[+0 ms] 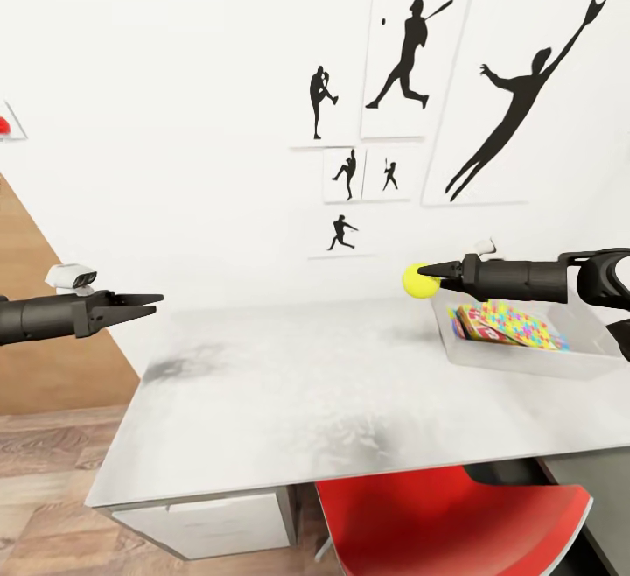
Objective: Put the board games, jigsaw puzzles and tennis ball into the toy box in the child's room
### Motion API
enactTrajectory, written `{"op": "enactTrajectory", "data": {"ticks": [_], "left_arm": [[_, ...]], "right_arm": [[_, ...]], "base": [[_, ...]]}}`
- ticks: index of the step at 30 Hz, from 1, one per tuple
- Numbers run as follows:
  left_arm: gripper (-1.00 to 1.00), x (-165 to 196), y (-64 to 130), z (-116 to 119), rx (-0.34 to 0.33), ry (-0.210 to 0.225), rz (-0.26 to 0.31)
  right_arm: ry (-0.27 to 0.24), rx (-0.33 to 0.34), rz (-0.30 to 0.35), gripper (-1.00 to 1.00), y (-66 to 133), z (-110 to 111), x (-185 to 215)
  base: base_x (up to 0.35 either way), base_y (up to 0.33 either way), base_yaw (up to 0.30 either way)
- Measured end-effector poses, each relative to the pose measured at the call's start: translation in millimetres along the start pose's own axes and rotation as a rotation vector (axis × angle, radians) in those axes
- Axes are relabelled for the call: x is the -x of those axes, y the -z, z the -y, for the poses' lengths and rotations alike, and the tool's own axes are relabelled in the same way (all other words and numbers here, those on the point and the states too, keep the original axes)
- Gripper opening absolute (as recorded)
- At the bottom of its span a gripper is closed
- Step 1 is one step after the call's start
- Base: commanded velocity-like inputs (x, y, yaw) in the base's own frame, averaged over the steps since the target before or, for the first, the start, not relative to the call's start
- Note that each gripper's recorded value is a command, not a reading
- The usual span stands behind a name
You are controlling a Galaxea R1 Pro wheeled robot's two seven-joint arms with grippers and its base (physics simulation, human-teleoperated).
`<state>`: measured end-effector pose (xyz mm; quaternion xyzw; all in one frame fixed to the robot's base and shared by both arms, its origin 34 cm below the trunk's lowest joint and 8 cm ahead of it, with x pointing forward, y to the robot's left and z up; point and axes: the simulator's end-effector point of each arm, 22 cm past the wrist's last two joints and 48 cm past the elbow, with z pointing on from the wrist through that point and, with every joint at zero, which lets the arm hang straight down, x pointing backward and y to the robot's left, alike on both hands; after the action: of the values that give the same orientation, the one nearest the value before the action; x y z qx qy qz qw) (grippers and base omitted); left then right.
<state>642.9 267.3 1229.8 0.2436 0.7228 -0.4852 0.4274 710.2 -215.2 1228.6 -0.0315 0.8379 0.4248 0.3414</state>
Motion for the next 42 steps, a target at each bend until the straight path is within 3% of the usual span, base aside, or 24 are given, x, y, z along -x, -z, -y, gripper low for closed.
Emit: {"op": "enactTrajectory", "data": {"ticks": [27, 42], "left_arm": [[1.0, 14.6, 8.7, 19.6, -0.001, -0.041, 0.017], [1.0, 22.3, 13.8, 30.4, -0.001, -0.064, 0.026]], "right_arm": [[0.032, 0.009, 0.03, -1.0, 17.4, -21.4, 8.5], [0.047, 0.012, 0.047, -1.0, 26.8, -31.6, 12.6]], "base": [[0.0, -0.011, 0.0], [0.0, -0.115, -0.133]]}}
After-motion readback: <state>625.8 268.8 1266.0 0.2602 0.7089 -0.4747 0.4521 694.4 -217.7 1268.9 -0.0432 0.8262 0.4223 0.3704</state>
